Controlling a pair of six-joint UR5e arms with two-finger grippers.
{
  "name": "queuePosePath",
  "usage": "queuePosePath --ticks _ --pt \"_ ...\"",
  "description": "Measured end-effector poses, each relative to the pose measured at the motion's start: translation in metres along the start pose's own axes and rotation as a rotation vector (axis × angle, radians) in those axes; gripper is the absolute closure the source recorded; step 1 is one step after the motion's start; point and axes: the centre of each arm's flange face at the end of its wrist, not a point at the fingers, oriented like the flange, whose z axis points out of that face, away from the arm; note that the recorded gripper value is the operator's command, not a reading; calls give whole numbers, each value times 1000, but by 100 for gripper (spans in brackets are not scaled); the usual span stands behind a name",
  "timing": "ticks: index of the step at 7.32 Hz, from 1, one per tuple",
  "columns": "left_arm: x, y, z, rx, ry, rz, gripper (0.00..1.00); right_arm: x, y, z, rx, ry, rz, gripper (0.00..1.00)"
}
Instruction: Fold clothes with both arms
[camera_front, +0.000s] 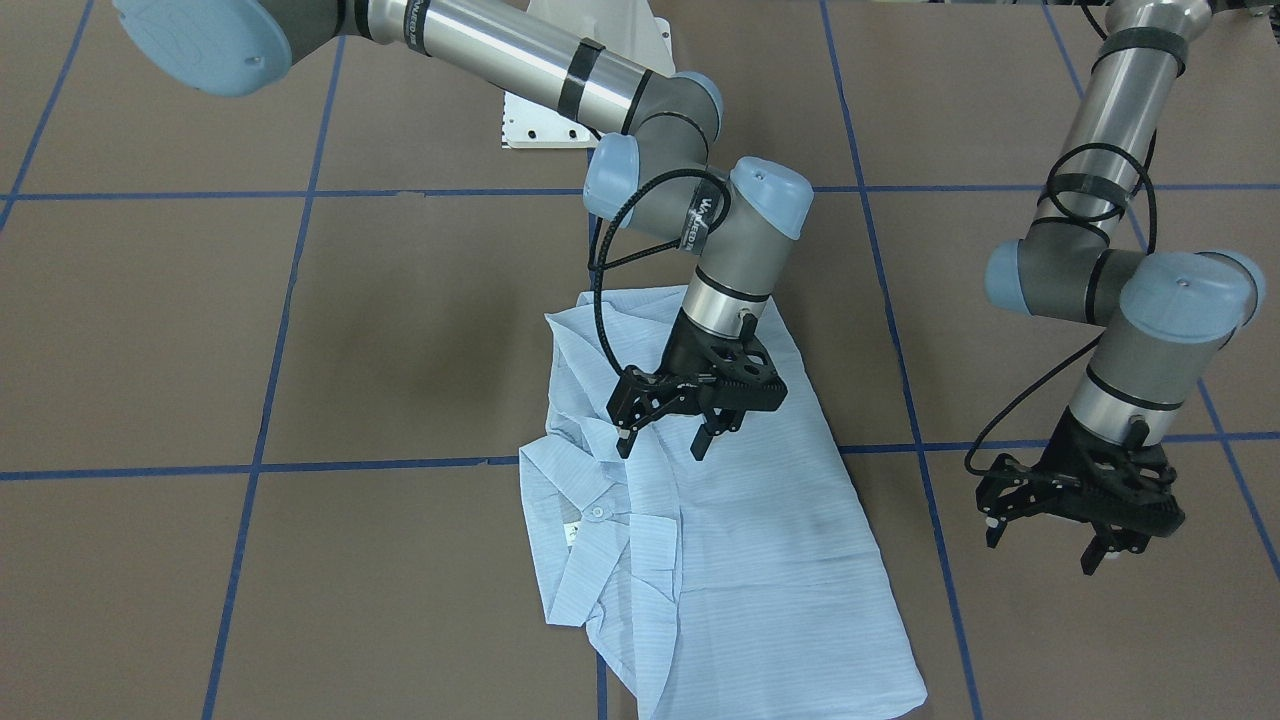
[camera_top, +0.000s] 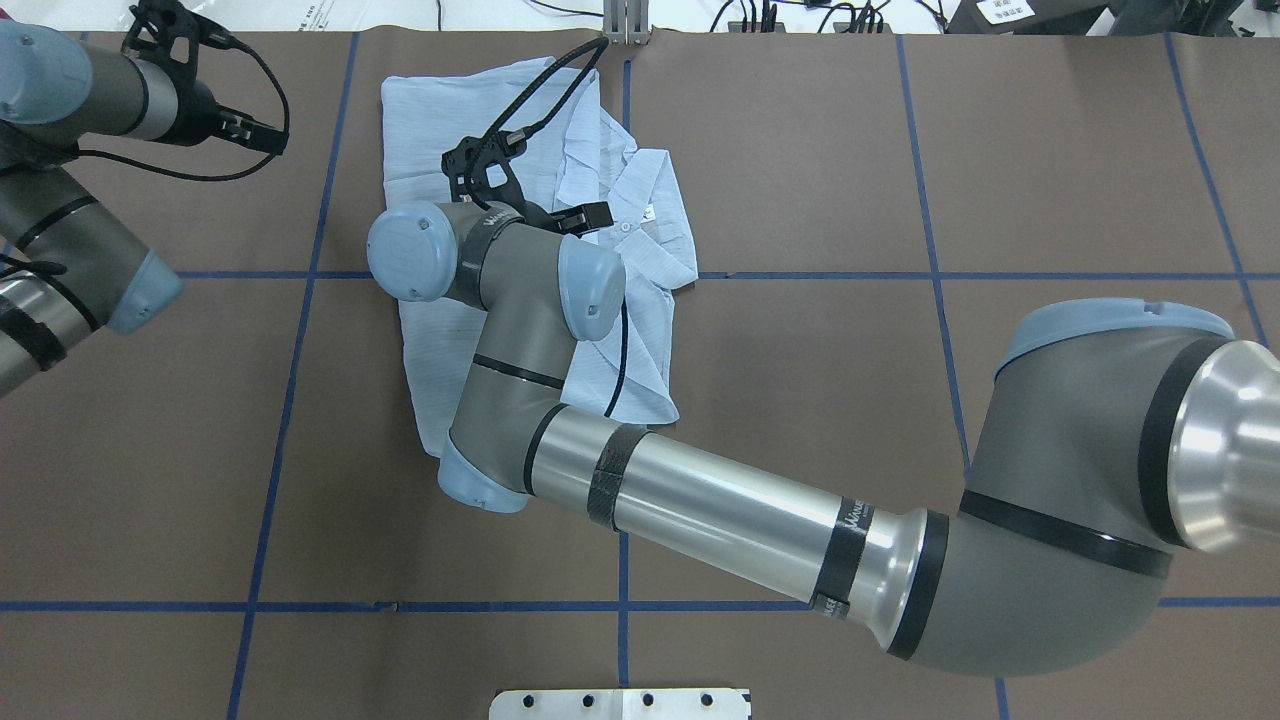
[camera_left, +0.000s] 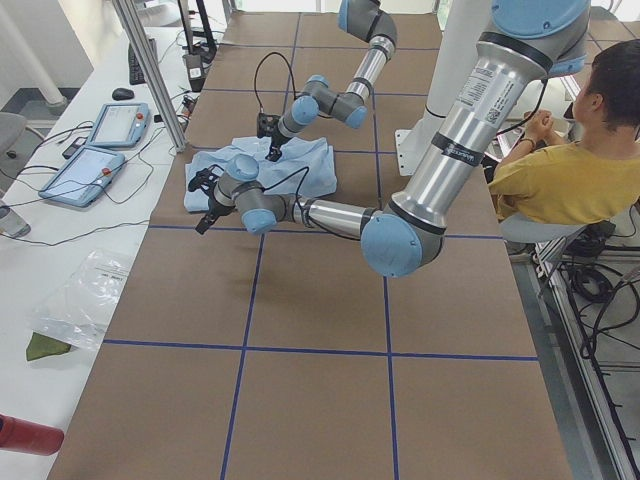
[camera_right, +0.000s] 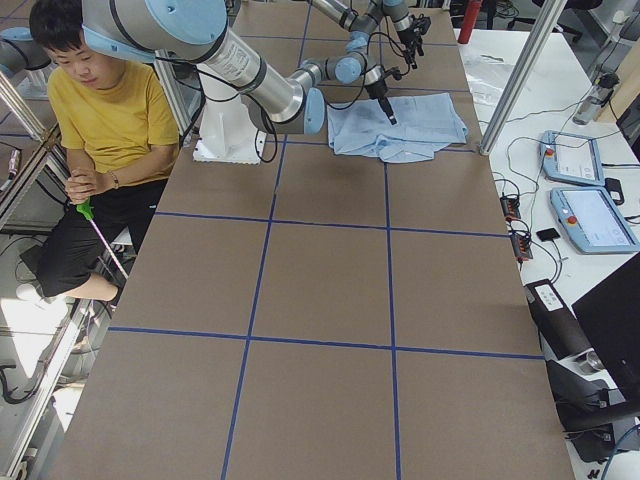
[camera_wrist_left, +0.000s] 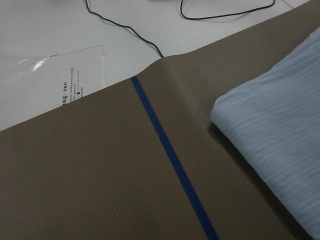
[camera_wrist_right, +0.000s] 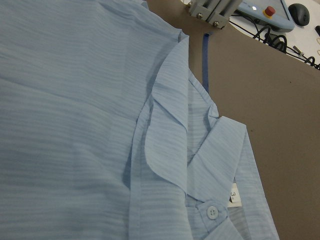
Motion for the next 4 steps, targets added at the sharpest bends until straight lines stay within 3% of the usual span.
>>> queuePosePath --ticks 4 --pt "-28 23 -13 -17 15 -18 0 -4 14 29 22 48 -143 1"
